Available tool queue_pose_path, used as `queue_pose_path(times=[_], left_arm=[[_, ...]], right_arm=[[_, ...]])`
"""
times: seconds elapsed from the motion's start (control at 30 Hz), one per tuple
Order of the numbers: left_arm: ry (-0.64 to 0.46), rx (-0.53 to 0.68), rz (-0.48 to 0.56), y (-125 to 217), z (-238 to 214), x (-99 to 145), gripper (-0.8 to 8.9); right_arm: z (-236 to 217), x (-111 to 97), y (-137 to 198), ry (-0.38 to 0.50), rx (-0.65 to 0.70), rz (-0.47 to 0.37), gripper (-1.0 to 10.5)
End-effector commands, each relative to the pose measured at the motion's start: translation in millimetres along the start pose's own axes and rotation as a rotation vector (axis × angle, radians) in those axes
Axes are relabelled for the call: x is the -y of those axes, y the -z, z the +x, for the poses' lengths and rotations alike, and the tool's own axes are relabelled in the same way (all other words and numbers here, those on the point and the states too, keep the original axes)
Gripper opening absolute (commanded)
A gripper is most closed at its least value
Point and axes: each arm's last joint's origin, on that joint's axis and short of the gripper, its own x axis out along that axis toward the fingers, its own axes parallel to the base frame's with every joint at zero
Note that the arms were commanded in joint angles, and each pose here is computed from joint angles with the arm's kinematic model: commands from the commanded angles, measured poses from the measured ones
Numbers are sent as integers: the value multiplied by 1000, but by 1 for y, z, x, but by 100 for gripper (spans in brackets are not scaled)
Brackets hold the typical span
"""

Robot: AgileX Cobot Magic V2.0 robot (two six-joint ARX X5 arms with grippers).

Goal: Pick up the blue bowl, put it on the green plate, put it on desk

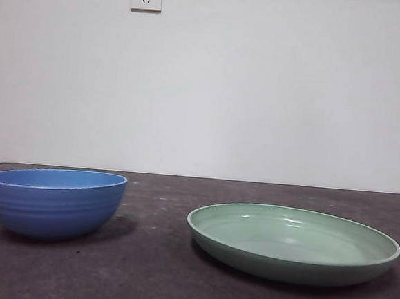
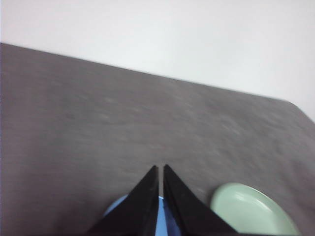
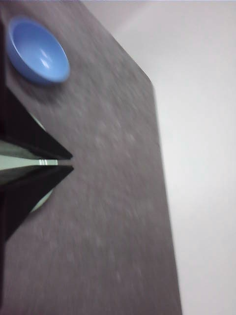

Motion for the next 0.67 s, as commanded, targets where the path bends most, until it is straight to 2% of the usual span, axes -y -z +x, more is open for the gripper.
queue_pose_path(times=[0.03,0.3,0.43,0.6,0.67], left_arm=[[83,-64,-16,-16,8,5,17],[247,-236,12,-39,35,11,19],[262,-267,4,-39,43,11,21],[264,-270,17,-38,44,11,44],[263,-271,16,-38,44,11,108]], right_arm=[[4,-5,-20,-46,-50,-28,15],[21,-9,-55,-134,-261,-8,15],[30,-4,-58,-128,-335,34,16],[33,-2,-57,-124,-349,44,16],[32,-3,-57,-121,-346,42,17]])
